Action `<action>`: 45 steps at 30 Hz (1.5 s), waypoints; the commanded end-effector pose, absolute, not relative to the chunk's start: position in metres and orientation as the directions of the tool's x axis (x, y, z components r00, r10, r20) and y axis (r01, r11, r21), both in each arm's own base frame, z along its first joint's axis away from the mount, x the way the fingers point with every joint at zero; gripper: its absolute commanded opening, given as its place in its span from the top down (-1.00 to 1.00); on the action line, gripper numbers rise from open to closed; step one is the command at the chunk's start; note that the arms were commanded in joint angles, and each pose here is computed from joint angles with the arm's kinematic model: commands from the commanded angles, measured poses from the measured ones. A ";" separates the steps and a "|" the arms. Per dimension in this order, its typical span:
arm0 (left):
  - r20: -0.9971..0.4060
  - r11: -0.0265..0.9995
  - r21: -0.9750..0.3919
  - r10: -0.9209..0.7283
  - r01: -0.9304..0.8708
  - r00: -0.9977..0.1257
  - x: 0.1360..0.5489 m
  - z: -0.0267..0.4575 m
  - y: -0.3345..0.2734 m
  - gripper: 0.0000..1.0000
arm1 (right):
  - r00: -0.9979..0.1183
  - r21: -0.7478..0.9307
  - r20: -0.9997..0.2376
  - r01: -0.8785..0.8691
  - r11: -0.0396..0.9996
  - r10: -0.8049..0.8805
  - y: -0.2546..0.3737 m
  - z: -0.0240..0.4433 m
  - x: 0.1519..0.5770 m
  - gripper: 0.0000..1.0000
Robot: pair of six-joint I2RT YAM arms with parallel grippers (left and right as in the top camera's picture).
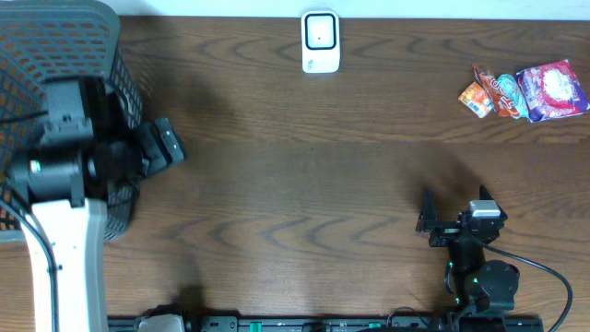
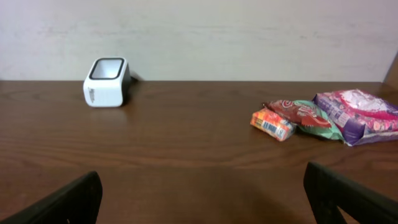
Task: Scan the item barcode
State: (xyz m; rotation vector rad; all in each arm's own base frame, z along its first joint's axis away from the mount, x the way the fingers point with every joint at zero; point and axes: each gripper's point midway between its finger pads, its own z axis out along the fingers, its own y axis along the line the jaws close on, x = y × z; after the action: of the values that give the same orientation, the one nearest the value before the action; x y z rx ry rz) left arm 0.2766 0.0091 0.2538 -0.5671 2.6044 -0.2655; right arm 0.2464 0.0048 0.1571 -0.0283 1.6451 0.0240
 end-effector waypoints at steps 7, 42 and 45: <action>-0.557 0.915 -0.295 -0.398 -0.274 -0.729 0.254 0.219 0.008 -0.96 | -0.075 -0.003 -0.997 -0.010 1.000 -0.004 0.000 0.157 0.246 -0.99; -0.847 0.933 -0.349 -0.353 -0.084 -0.398 0.220 0.174 -0.004 -0.96 | -0.076 -0.003 -0.997 -0.010 1.000 -0.003 0.000 0.156 0.246 -0.99; -0.878 0.948 -0.314 -0.314 -0.060 -0.362 0.222 0.176 -0.002 -0.96 | -0.076 -0.003 -0.997 -0.010 1.000 -0.004 0.000 0.156 0.246 -0.99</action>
State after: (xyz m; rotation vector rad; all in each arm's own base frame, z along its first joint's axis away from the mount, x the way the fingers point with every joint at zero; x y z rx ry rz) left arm 0.2208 -0.0069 0.1758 -0.3084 1.9646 -0.3239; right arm 0.2465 0.0025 0.1570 -0.0181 1.6460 0.0130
